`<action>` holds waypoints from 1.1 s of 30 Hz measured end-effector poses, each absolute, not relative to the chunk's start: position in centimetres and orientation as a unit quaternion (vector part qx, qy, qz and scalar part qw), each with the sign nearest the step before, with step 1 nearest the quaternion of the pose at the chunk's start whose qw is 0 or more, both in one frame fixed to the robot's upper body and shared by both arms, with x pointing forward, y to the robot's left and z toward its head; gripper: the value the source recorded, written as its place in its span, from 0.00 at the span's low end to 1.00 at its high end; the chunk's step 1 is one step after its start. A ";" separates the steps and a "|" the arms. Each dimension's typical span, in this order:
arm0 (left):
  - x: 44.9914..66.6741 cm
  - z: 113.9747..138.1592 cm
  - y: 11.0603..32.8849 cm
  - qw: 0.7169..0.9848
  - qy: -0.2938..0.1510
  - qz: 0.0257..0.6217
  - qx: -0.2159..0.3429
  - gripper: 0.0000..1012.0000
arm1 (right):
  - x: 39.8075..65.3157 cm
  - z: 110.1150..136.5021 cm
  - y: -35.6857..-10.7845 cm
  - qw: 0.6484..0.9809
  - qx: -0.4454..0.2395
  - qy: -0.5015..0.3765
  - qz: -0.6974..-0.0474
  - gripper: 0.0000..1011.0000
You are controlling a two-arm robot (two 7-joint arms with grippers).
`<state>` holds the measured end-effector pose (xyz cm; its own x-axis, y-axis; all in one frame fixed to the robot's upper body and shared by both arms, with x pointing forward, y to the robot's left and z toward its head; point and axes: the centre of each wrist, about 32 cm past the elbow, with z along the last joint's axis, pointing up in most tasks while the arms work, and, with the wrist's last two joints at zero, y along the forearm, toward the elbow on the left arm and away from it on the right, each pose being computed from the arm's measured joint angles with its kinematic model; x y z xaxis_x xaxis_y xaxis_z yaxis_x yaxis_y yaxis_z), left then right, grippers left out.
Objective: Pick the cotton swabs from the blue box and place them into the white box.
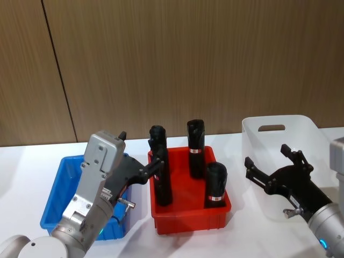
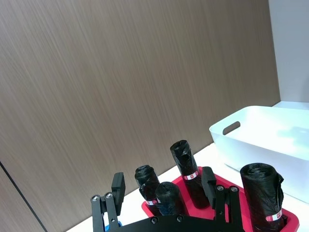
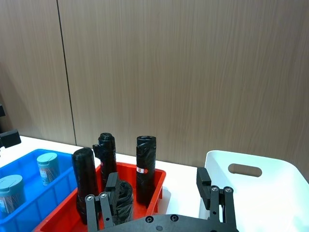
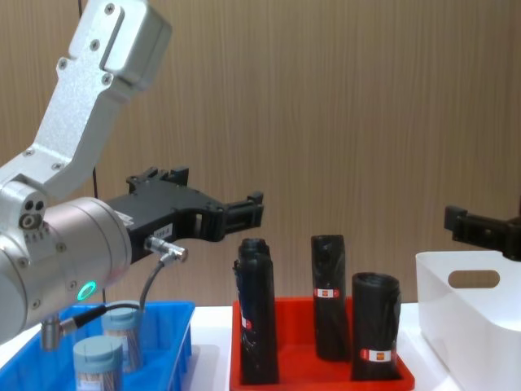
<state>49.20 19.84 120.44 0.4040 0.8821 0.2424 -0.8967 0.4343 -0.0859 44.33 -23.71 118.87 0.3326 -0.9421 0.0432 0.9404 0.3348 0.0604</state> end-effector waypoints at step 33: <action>49.2 120.4 19.8 0.837 -0.126 0.531 0.029 0.99 | 44.3 118.9 -23.7 0.816 0.012 -0.035 -0.577 0.99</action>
<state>49.20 19.84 120.44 0.4040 0.8820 0.2424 -0.8966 0.4343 -0.0859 44.33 -23.71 118.87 0.3326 -0.9421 0.0432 0.9403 0.3348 0.0604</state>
